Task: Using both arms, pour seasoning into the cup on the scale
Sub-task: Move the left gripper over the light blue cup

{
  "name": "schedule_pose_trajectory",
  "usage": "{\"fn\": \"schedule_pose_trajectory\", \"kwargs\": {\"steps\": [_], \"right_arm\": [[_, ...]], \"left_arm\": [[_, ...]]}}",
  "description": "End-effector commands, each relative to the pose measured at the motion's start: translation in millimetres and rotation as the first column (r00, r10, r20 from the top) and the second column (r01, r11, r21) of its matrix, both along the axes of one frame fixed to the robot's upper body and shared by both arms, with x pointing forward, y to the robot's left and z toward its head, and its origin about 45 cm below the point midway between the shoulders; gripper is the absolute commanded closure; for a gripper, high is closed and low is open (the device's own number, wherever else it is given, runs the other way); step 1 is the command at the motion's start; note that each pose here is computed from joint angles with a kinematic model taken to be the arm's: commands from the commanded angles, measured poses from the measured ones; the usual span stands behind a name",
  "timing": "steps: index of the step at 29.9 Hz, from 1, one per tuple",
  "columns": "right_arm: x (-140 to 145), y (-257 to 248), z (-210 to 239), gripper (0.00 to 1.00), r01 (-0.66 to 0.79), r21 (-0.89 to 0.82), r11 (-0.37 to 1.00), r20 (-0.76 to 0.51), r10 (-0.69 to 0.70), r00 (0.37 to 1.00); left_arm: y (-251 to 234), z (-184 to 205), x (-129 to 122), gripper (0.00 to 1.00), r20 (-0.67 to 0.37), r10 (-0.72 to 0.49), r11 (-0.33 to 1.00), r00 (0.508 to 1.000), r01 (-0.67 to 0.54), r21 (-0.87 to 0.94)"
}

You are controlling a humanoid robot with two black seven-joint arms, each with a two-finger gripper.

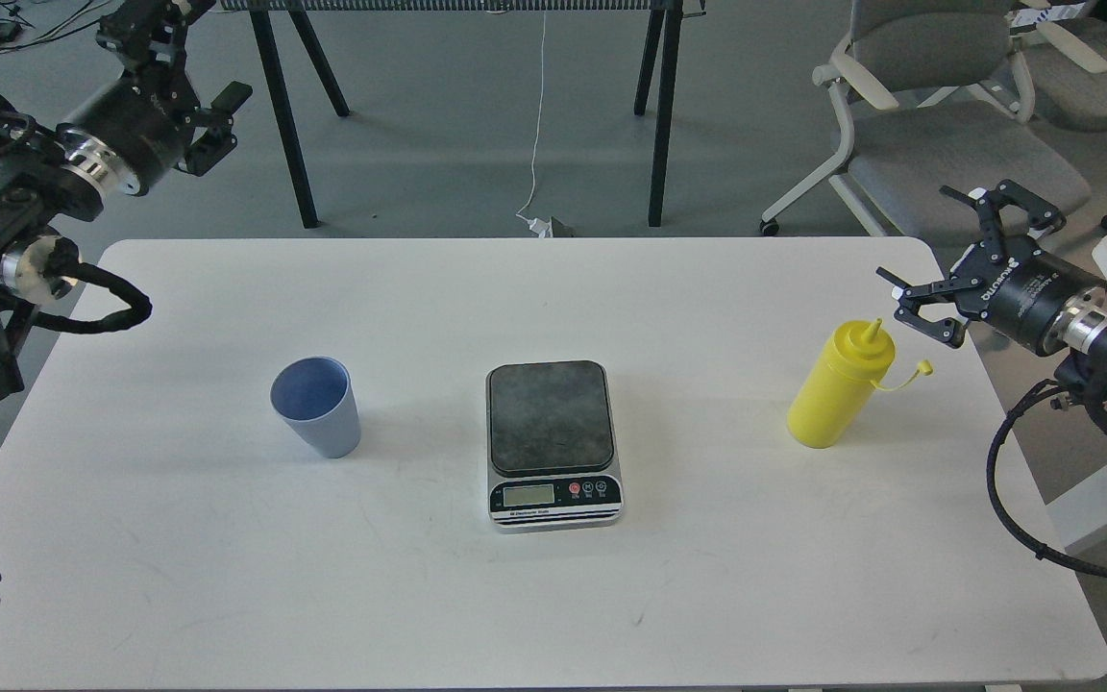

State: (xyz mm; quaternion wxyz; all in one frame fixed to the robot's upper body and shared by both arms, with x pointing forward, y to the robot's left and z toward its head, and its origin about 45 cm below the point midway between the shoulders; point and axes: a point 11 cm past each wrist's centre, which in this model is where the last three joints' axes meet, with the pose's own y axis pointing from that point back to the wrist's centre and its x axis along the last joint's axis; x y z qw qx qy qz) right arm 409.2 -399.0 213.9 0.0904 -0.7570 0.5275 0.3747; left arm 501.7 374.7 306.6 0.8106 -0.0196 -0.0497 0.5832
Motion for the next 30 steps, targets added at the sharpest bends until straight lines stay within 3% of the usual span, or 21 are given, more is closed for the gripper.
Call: {"fn": "schedule_pose_trajectory", "kwargs": {"steps": [1, 5, 9, 12, 17, 21, 24, 27, 30], "right_arm": [[0.5, 1.3, 0.7, 0.02, -0.002, 0.002, 1.000, 0.003, 0.002, 1.000], [0.0, 1.6, 0.4, 0.02, -0.005, 0.001, 1.000, 0.002, 0.005, 1.000], [-0.6, 1.6, -0.6, 0.02, -0.005, 0.000, 1.000, -0.001, 0.005, 1.000], [-0.7, 1.5, -0.2, 0.02, -0.007, -0.001, 1.000, -0.001, 0.007, 1.000], [-1.8, 0.8, -1.6, 0.02, -0.004, 0.001, 1.000, -0.004, 0.004, 1.000], [-2.7, 1.3, -3.6, 0.02, -0.005, 0.001, 1.000, -0.009, 0.005, 1.000], [-3.2, 0.9, -3.8, 0.02, -0.005, 0.000, 1.000, -0.009, 0.005, 1.000], [-5.7, -1.2, -6.3, 0.02, -0.001, 0.000, 1.000, -0.016, 0.001, 1.000], [-6.0, -3.8, -5.1, 0.02, 0.002, -0.005, 1.000, -0.015, -0.002, 1.000]], "left_arm": [[-5.2, 2.2, 3.2, 0.00, 0.010, 0.005, 0.999, 1.000, -0.004, -0.033], [-1.7, 3.7, 2.4, 0.00, 0.001, -0.007, 0.999, 1.000, 0.007, 0.037], [8.8, 42.0, 7.3, 0.00, 0.003, -0.068, 0.922, 0.998, 0.061, 0.383], [-10.4, 69.4, 14.5, 0.01, -0.035, -0.167, 0.721, 0.985, 0.146, 0.678], [-62.9, 82.0, -1.8, 0.01, -0.189, -0.392, 0.158, 0.900, 0.268, 0.950], [-96.5, 66.7, -31.8, 0.01, -0.321, -0.506, -0.263, 0.800, 0.211, 0.941], [-103.1, 40.8, -42.9, 0.01, -0.423, -0.500, -0.489, 0.756, 0.157, 0.858], [-85.8, -0.4, -53.0, 0.01, -0.556, -0.424, -0.638, 0.715, 0.200, 0.744], [-70.7, -31.4, -65.4, 0.01, -0.646, -0.368, -0.704, 0.668, 0.254, 0.663]]}}
